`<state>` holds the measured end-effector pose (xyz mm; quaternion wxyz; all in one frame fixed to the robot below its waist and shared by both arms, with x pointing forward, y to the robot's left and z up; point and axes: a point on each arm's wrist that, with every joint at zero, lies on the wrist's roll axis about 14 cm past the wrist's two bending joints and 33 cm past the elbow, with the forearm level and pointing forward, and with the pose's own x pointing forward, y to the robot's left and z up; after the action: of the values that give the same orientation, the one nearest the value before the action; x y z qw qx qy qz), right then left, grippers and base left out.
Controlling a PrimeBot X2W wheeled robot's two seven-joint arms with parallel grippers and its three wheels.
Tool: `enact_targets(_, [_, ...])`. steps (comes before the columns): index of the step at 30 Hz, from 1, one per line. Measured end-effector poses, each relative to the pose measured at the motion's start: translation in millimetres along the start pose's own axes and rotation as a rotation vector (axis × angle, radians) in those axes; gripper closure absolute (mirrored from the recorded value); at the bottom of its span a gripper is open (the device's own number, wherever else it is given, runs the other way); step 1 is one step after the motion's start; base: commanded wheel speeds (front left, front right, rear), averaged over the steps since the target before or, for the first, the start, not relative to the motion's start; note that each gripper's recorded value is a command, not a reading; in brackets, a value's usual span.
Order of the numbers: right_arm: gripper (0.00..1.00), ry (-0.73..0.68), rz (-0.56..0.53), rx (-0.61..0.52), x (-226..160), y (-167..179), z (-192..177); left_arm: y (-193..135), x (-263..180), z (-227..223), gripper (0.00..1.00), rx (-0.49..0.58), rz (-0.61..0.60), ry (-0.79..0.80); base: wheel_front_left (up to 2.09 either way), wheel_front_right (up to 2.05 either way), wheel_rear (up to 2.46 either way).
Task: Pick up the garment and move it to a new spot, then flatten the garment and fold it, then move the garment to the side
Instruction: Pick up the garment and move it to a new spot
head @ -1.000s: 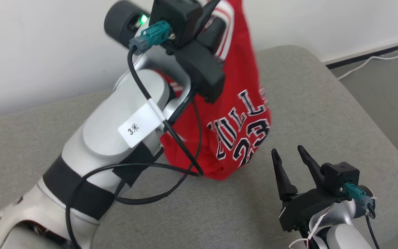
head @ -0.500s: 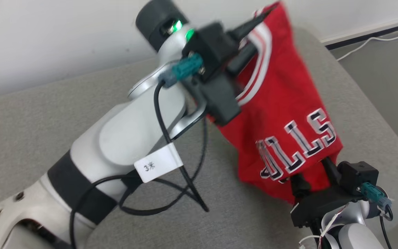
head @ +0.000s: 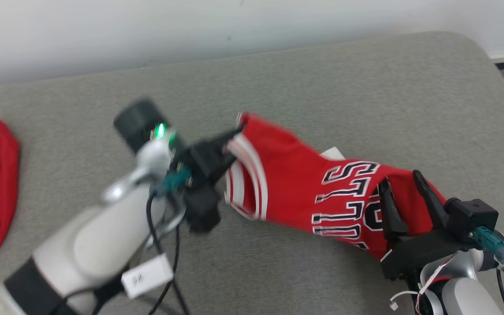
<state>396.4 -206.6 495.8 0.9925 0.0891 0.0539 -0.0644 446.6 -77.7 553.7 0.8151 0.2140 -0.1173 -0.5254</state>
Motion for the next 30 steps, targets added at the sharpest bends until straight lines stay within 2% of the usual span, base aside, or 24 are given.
enact_targets(3, [0.0, 0.007, 0.029, 0.002, 6, 11, -3, -24, -35, -41, 1.0, -0.056, -0.011, 0.105, 0.0, 0.0, 0.0])
enact_targets(6, [0.0, 0.007, 0.057, 0.003, 10, 21, -4, -34, -69, -69, 1.0, -0.091, 0.027, 0.19, 0.0, 0.0, 0.0])
enact_targets(12, [0.0, 0.017, 0.094, 0.001, 17, 34, -8, -46, -111, -96, 1.0, -0.152, 0.111, 0.284, 0.0, 0.0, 0.0])
enact_targets(26, [0.0, 0.038, 0.105, -0.004, 16, 39, -12, -18, -173, -135, 1.0, -0.211, 0.388, 0.434, 0.0, 0.0, 0.0])
enact_targets(28, [0.0, 0.04, 0.105, -0.006, 15, 38, -12, -10, -182, -139, 0.86, -0.208, 0.422, 0.459, 0.0, 0.0, 0.0])
enact_targets(29, [0.0, 0.039, 0.106, -0.006, 15, 39, -11, -5, -184, -139, 0.74, -0.209, 0.441, 0.46, 0.0, 0.0, 0.0])
enact_targets(30, [0.0, 0.04, 0.109, -0.007, 15, 40, -11, -3, -187, -140, 0.71, -0.215, 0.454, 0.468, 0.0, 0.0, 0.0])
